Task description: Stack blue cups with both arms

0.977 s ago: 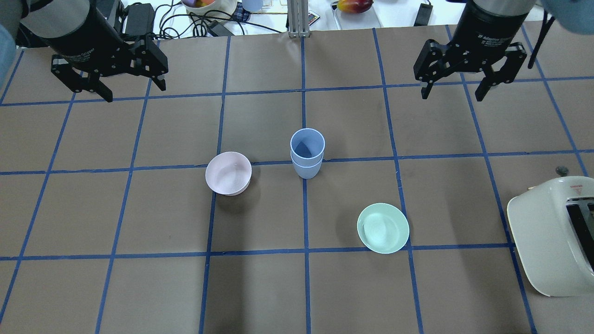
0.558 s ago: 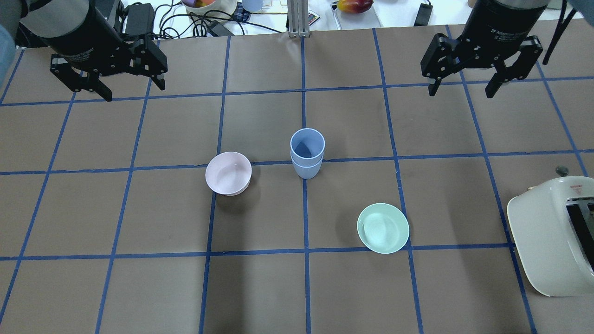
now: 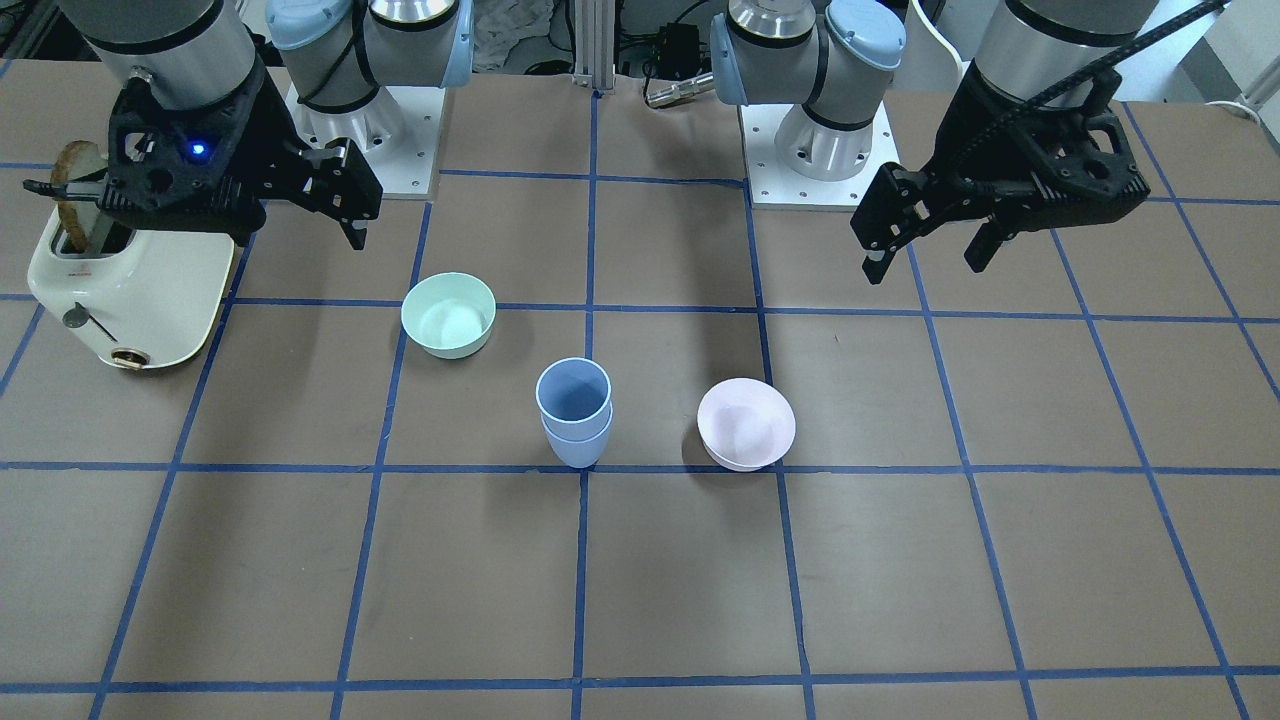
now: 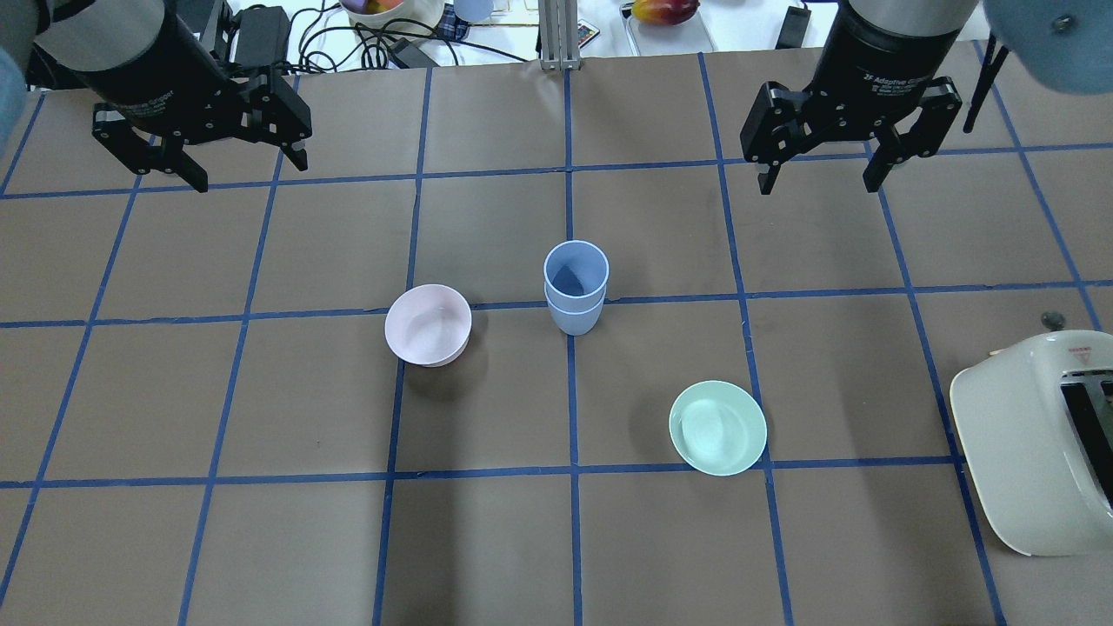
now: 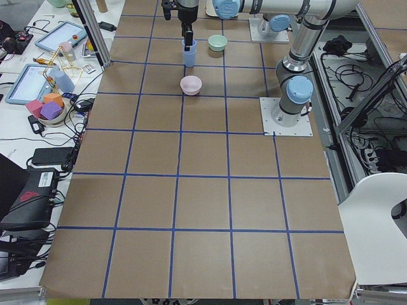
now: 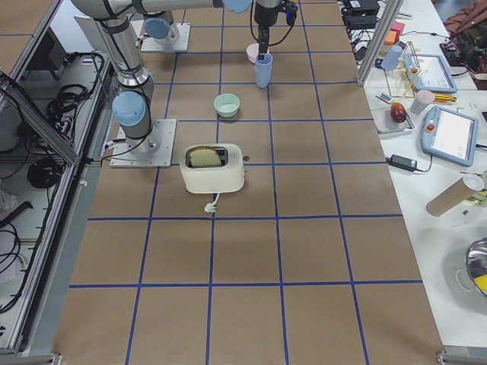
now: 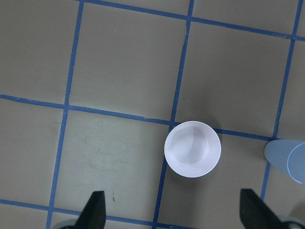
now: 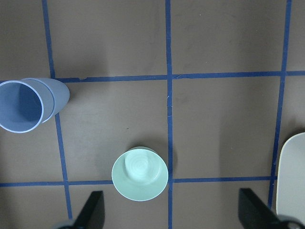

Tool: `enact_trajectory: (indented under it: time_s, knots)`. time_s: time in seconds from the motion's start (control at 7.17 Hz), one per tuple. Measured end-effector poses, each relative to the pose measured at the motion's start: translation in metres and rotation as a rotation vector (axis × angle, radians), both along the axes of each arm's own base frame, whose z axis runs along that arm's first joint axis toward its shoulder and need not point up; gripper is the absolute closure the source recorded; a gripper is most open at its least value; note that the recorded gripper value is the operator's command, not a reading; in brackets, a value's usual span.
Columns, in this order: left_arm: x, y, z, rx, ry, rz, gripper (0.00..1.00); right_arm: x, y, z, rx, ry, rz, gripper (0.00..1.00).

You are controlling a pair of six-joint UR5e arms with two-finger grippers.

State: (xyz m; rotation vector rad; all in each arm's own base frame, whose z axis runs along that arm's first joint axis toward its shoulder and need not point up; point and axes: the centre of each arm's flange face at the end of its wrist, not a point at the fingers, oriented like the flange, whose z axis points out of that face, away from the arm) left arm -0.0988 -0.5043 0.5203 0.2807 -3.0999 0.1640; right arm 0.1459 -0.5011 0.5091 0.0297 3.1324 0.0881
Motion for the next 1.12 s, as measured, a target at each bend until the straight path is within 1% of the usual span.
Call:
enact_trajectory:
  time_s: [0.28, 0.7, 1.12]
  knots:
    - [0.0000, 0.0001, 0.0000, 0.001, 0.000, 0.000, 0.00, 0.0011, -0.0009, -0.0003, -0.009, -0.003, 0.000, 0.00]
    - [0.0001, 0.0002, 0.0000, 0.001, 0.000, 0.002, 0.00, 0.0014, -0.0025, -0.0025, -0.006, -0.004, -0.002, 0.00]
    - [0.0001, 0.0002, 0.0000, 0.001, 0.000, 0.002, 0.00, -0.0001, -0.0009, -0.0006, -0.008, 0.011, -0.001, 0.00]
